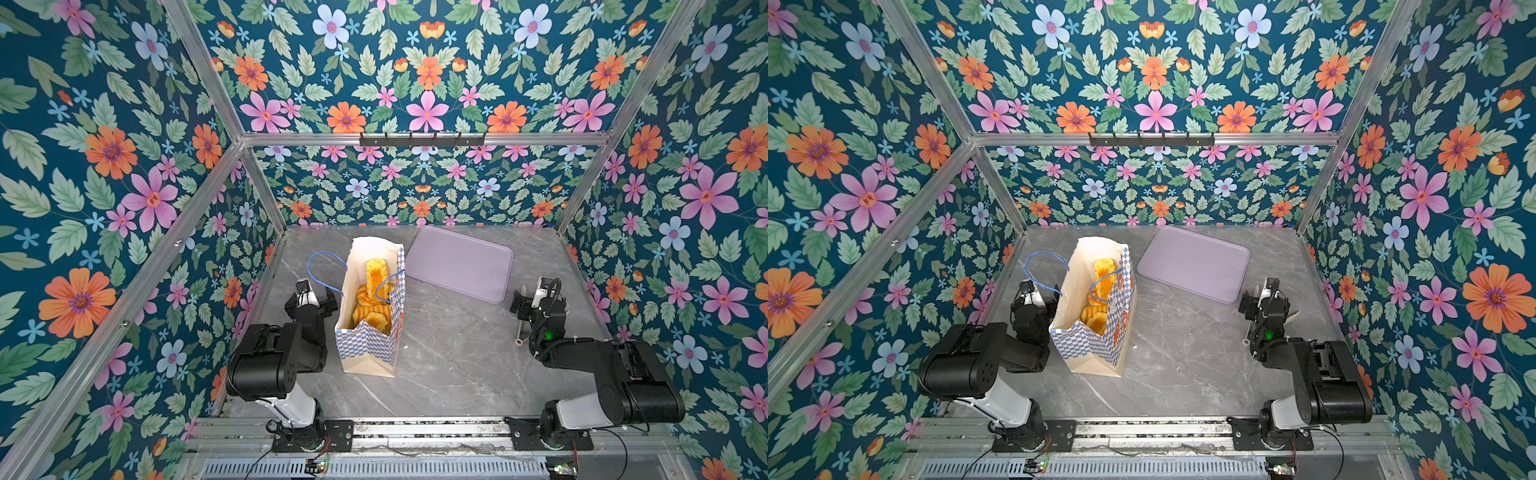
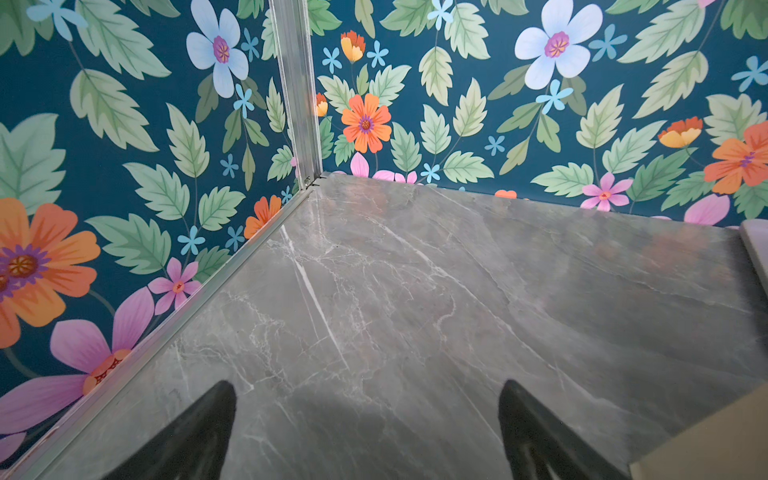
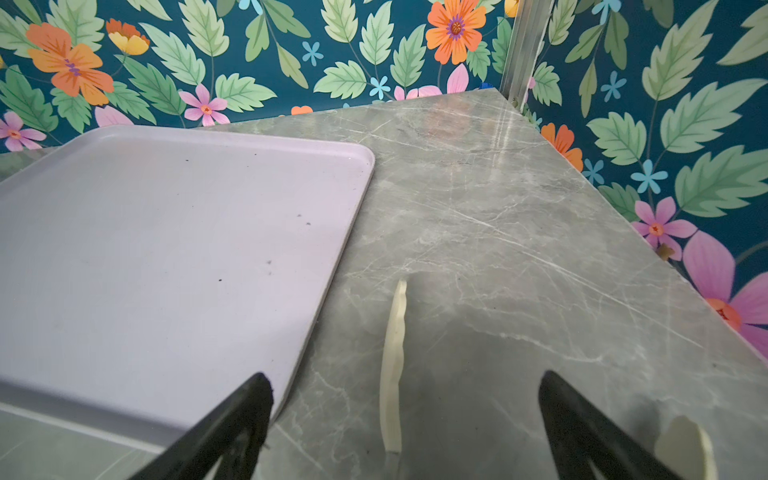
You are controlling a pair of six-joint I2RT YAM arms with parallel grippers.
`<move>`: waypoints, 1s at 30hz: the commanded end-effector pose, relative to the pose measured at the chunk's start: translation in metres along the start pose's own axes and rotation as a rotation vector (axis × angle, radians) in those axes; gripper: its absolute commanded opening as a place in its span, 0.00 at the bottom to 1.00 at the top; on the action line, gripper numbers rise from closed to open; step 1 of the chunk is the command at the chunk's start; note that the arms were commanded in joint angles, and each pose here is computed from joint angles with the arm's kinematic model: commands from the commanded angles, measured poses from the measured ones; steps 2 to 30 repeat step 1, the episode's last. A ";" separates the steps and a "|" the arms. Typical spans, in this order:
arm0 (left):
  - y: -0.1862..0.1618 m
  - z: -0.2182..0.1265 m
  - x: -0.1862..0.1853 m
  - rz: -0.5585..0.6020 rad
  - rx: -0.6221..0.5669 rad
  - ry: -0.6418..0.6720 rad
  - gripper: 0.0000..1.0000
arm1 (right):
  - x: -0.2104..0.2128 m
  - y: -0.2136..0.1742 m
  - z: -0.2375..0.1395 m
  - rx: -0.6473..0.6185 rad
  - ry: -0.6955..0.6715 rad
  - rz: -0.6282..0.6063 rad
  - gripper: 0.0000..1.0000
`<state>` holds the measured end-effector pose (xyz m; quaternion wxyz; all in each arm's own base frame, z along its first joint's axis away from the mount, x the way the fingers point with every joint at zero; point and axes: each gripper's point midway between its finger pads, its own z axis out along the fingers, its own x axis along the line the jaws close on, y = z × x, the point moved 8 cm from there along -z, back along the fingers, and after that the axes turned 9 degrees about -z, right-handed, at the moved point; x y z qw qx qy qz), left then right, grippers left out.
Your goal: Place the fake bread into the paper bag
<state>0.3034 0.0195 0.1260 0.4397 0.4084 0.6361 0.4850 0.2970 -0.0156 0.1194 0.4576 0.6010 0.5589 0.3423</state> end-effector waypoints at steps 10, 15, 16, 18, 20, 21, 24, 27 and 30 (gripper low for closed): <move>0.001 0.001 0.001 0.002 -0.008 0.010 1.00 | 0.000 0.005 0.000 -0.019 0.003 0.009 0.99; 0.001 0.001 0.001 0.002 -0.008 0.010 1.00 | 0.000 0.005 0.000 -0.019 0.003 0.009 0.99; 0.001 0.001 0.001 0.002 -0.008 0.010 1.00 | 0.000 0.005 0.000 -0.019 0.003 0.009 0.99; 0.001 0.001 0.001 0.002 -0.008 0.010 1.00 | 0.000 0.005 0.000 -0.019 0.003 0.009 0.99; 0.001 0.001 0.001 0.002 -0.008 0.010 1.00 | 0.000 0.005 0.000 -0.019 0.003 0.009 0.99; 0.001 0.001 0.001 0.002 -0.008 0.010 1.00 | 0.000 0.005 0.000 -0.019 0.003 0.009 0.99; 0.001 0.001 0.001 0.002 -0.008 0.010 1.00 | 0.000 0.005 0.000 -0.019 0.003 0.009 0.99; 0.001 0.001 0.001 0.002 -0.008 0.010 1.00 | 0.000 0.005 0.000 -0.019 0.003 0.009 0.99; 0.001 0.001 0.001 0.002 -0.008 0.010 1.00 | 0.000 0.005 0.000 -0.019 0.003 0.009 0.99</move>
